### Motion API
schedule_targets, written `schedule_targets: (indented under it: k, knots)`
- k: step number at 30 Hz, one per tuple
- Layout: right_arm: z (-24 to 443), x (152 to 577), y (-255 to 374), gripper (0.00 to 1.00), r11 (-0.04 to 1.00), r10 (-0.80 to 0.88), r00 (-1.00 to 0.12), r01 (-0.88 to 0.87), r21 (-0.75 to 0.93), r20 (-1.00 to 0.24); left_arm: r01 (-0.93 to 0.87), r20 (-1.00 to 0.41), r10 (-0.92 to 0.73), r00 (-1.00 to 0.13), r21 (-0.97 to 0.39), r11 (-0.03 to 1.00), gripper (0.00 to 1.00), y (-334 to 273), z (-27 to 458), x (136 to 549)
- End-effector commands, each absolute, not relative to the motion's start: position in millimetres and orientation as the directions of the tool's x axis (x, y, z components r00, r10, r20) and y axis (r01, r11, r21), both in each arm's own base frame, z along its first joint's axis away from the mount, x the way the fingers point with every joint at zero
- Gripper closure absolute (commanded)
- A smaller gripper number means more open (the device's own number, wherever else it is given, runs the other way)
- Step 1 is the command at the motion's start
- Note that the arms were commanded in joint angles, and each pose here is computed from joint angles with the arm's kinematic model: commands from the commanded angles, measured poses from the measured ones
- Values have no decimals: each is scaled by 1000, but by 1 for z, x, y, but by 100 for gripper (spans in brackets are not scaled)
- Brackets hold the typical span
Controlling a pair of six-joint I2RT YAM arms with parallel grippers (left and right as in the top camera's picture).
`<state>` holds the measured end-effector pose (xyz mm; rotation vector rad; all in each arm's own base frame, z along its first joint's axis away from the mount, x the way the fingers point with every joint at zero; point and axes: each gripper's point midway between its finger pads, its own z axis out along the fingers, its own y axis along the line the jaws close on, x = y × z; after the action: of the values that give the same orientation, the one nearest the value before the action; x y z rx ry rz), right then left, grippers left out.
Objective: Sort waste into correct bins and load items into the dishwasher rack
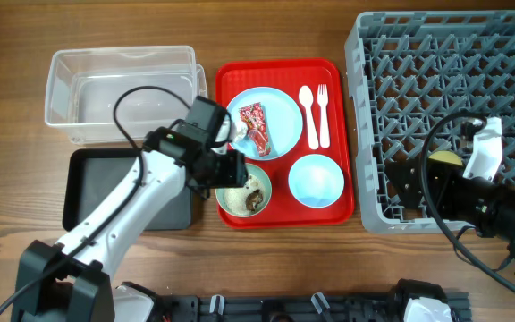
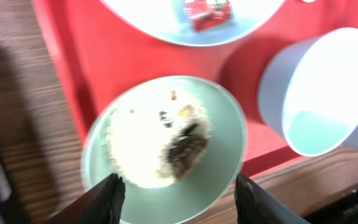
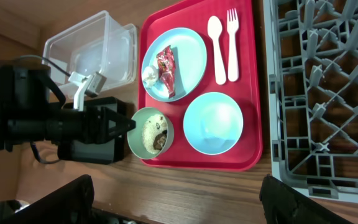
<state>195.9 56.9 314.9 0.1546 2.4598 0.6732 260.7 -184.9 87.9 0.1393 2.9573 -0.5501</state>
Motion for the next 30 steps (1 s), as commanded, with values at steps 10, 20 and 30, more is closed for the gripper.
schedule_targets:
  k: [10, 20, 30]
  knots:
    - [304, 206, 55, 13, 863, 259, -855, -4, 505, -448, 332, -238, 298, -924, -118, 936, 50, -234, 54, 247]
    - [303, 207, 55, 13, 862, 261, -858, 1, 507, -442, 384, -236, 351, -906, -113, 916, 59, -257, 32, 243]
    - [303, 207, 55, 13, 862, 261, -858, 0, 507, -442, 386, -195, 370, -909, -54, 921, 78, -252, 10, 241]
